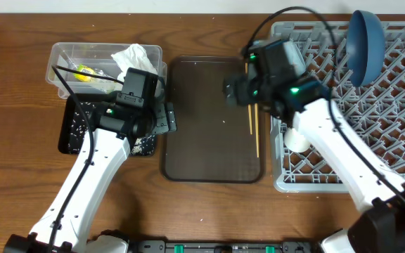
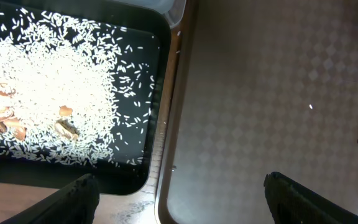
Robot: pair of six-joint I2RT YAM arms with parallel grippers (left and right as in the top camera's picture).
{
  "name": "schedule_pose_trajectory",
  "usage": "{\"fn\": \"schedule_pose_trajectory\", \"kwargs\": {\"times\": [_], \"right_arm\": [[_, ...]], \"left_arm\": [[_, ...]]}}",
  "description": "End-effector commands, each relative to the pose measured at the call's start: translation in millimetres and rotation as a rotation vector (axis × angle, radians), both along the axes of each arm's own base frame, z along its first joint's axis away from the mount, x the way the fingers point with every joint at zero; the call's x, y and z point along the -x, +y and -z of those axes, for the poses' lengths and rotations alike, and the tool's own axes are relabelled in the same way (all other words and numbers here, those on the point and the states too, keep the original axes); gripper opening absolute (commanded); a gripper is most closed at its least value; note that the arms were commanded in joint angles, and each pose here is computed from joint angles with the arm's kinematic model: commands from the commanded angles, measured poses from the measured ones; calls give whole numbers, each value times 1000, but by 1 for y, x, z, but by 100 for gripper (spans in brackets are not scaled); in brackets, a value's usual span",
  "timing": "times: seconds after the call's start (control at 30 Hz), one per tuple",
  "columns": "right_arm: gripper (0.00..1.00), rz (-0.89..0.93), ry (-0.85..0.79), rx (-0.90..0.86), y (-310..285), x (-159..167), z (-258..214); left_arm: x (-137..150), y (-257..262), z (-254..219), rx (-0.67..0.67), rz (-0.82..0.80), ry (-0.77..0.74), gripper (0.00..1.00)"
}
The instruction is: Sort waste into correct bins and load items into the dishwasher rack
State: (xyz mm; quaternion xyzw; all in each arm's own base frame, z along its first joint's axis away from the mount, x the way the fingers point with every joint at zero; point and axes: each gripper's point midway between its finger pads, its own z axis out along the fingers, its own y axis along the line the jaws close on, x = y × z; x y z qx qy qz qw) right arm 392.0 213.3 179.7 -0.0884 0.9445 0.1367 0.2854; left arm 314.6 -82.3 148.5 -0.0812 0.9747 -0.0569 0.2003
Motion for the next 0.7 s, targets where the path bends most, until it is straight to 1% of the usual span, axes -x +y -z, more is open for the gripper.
{"fn": "schedule_pose_trajectory", "kwargs": {"times": [0.0, 0.1, 0.13, 0.23, 0.33, 0.43, 0.53, 0.67], "right_arm": [[95, 51, 41, -3, 6, -6, 9], [84, 55, 107, 34, 7, -6, 37], [77, 59, 125, 47, 7, -6, 47], [70, 97, 162, 97, 2, -10, 73], [67, 136, 182, 158, -5, -13, 95], [59, 164, 206, 203, -10, -15, 116], [55, 196, 224, 239, -16, -15, 132], [50, 195, 244, 254, -17, -15, 147]], "left_arm": [[-1, 2, -1, -9, -2, -5, 88], [-1, 2, -1, -9, -2, -5, 88], [-1, 2, -1, -9, -2, -5, 88], [-1, 2, -1, -9, -2, -5, 87], [-1, 2, -1, -9, -2, -5, 88], [-1, 2, -1, -9, -2, -5, 88], [-1, 2, -1, -9, -2, -5, 88], [-1, 2, -1, -9, -2, -5, 88]]}}
